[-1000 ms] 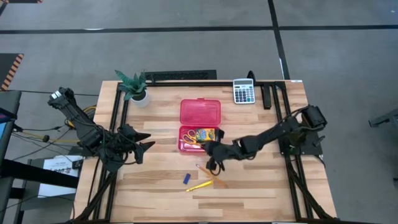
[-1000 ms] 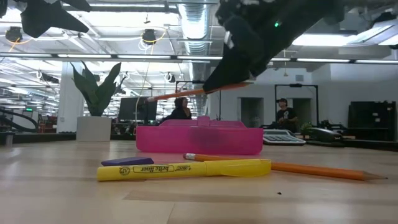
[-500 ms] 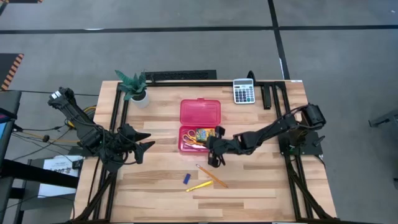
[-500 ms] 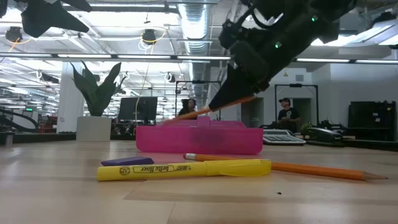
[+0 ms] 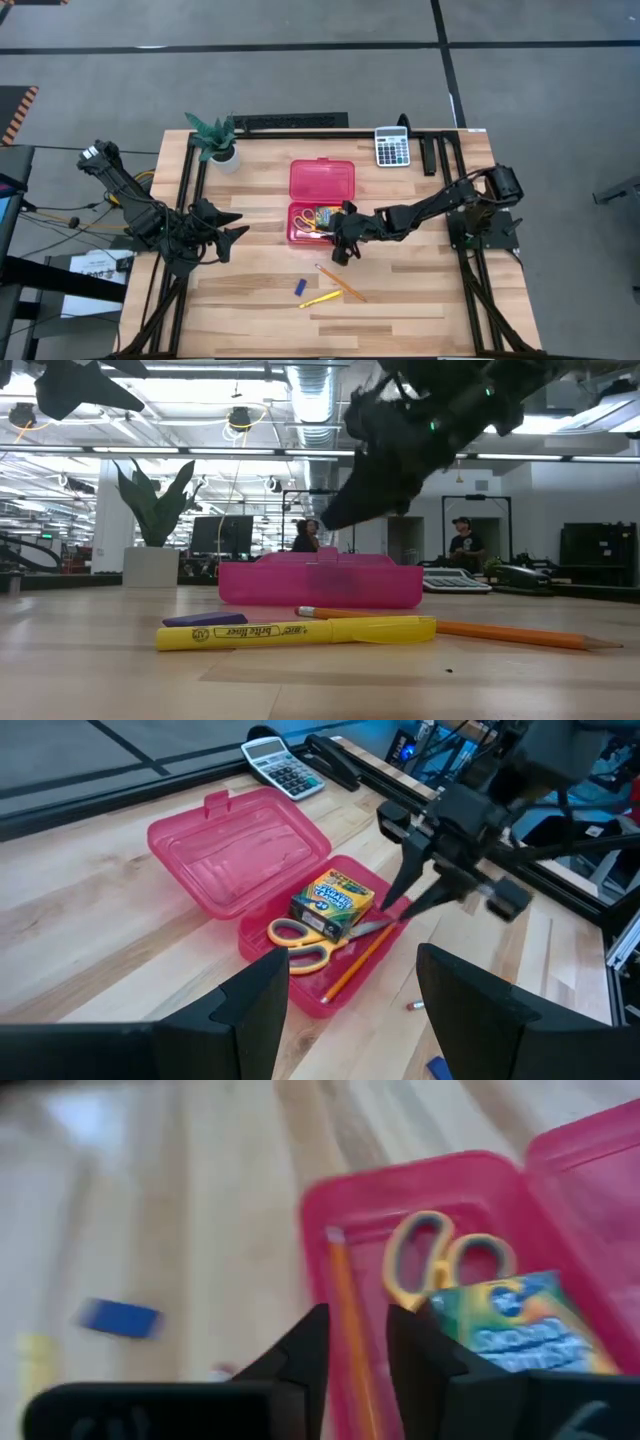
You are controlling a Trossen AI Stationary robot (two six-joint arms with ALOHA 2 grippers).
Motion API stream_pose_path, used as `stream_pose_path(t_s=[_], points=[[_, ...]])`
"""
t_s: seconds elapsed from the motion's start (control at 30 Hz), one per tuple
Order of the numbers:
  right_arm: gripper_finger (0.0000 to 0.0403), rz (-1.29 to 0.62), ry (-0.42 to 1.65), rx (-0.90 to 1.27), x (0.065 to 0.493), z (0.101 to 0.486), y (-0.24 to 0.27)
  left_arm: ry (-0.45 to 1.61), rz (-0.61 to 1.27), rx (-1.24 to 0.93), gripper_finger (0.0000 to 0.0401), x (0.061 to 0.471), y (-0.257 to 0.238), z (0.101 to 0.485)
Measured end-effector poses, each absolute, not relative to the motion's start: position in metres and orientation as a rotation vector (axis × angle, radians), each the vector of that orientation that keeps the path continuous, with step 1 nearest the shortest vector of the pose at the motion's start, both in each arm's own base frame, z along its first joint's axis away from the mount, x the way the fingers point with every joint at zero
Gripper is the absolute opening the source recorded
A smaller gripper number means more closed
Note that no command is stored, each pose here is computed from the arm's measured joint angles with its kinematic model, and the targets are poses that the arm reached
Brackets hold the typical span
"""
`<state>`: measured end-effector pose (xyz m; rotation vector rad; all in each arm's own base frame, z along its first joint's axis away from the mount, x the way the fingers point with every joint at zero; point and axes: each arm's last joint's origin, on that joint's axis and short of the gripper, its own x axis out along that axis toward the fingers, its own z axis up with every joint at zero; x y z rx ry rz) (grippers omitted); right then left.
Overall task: Pack school essentials
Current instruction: Put the pencil into the supply box
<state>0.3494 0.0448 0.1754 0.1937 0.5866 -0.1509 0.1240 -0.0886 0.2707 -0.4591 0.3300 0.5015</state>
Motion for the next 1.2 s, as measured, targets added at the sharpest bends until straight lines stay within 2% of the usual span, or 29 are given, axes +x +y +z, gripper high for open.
stream_pose_path(t_s=[0.13, 0.23, 0.4, 0.53, 0.67, 1.0, 1.2], points=[[0.0143, -0.003, 0.547, 0.395, 0.350, 0.197, 0.057, 0.329, 0.502, -0.463, 0.0208, 0.124, -0.089, 0.271], [0.0148, 0.065, 0.565, 0.462, 0.342, 0.201, 0.087, 0.331, 0.501, -0.456, 0.0208, 0.124, -0.089, 0.271], [0.0137, 0.013, 0.489, 0.477, 0.315, 0.210, 0.153, 0.332, 0.500, -0.452, 0.0208, 0.124, -0.089, 0.271], [0.0133, -0.147, 0.425, 0.460, 0.286, 0.192, 0.204, 0.337, 0.496, -0.441, 0.0208, 0.124, -0.089, 0.271], [0.0149, -0.229, 0.403, 0.448, 0.270, 0.166, 0.231, 0.349, 0.487, -0.416, 0.0208, 0.124, -0.089, 0.271], [0.0240, -0.349, 0.459, 0.466, 0.274, 0.102, 0.235, 0.371, 0.471, -0.422, 0.0208, 0.124, -0.089, 0.270], [0.0245, -0.422, 0.433, 0.483, 0.275, 0.071, 0.235, 0.387, 0.462, -0.422, 0.0208, 0.124, -0.090, 0.269]])
